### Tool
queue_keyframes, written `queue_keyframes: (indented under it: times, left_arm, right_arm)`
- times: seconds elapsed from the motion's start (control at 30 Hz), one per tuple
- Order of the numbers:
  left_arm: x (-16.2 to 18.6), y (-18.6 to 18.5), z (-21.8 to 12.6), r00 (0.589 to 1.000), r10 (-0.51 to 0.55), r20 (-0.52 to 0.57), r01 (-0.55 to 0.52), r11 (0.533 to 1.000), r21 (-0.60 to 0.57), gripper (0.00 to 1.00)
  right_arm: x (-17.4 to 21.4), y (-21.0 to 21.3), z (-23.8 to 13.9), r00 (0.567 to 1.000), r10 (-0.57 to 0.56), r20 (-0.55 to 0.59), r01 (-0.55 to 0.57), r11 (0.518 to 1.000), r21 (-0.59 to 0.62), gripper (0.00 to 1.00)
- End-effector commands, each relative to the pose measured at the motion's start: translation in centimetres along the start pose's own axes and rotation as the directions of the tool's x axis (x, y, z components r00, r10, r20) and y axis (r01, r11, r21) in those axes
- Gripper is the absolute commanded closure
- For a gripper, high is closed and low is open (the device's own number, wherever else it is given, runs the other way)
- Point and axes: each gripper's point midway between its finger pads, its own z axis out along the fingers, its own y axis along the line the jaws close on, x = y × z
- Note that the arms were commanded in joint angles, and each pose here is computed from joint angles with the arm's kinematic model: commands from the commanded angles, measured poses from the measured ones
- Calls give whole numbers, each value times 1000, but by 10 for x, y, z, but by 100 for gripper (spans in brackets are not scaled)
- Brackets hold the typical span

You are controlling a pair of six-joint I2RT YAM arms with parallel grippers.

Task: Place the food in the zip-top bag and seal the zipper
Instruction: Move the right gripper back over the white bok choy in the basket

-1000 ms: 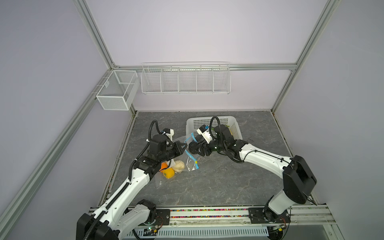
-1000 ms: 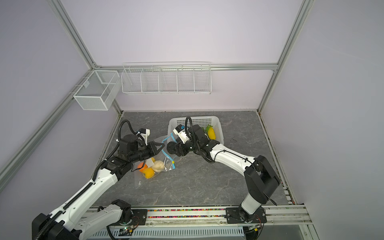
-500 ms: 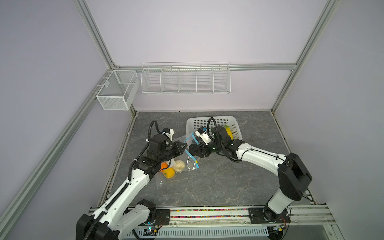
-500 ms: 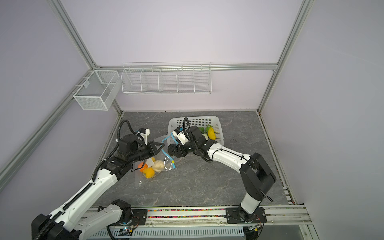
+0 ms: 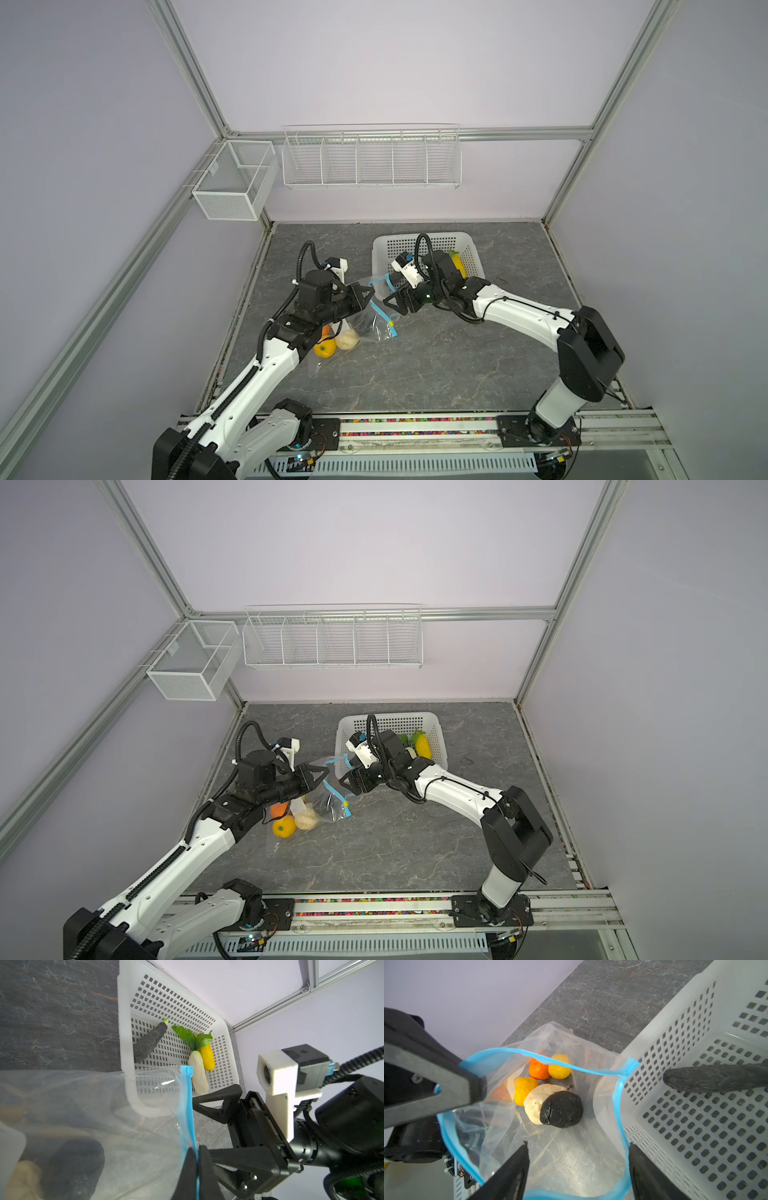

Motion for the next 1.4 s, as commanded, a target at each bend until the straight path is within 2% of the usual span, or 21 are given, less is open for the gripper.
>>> queue_keyframes:
  times: [0.0,0.2,0.27,0.37,0.43,0.53,0.67,0.97,1.1,1.37]
  left_arm:
    - [-3,-4,-5,1000,13,23,-13,1000,18,100]
    - [-3,-4,-10,998,57,11,-57,998,-7,100]
    - [-5,-7,-12,997,78,9,-78,997,-4,100]
    - [-8,-11,-12,993,116,13,-116,993,0,100]
    - [-9,-10,-12,991,135,8,-135,991,-15,100]
    - [-9,-14,-12,989,151,-7,-151,989,-7,100]
    - [-7,-13,-11,989,150,-15,-150,989,-4,100]
    - [-4,-12,-5,992,122,-30,-121,993,11,100]
    - [-4,-11,-4,993,116,-27,-116,993,10,100]
    - [-2,-7,-2,994,104,-31,-104,995,4,100]
  right_arm:
    - [-23,1,-32,999,-23,25,21,998,57,24]
    - [-26,-57,-78,995,93,38,-100,961,260,25]
    - [-25,-86,-97,990,126,62,-140,915,377,24]
    - [-23,-116,-113,984,167,68,-179,856,485,23]
    - [-20,-129,-115,983,181,28,-169,832,529,23]
    - [-6,-158,-118,976,214,-44,-140,767,626,25]
    - [4,-183,-114,956,286,-62,-183,749,637,27]
    - [18,-206,-84,924,361,-129,-205,749,630,32]
    - [26,-218,-72,900,400,-171,-202,733,650,34]
    - [28,-233,-54,885,428,-185,-204,712,672,38]
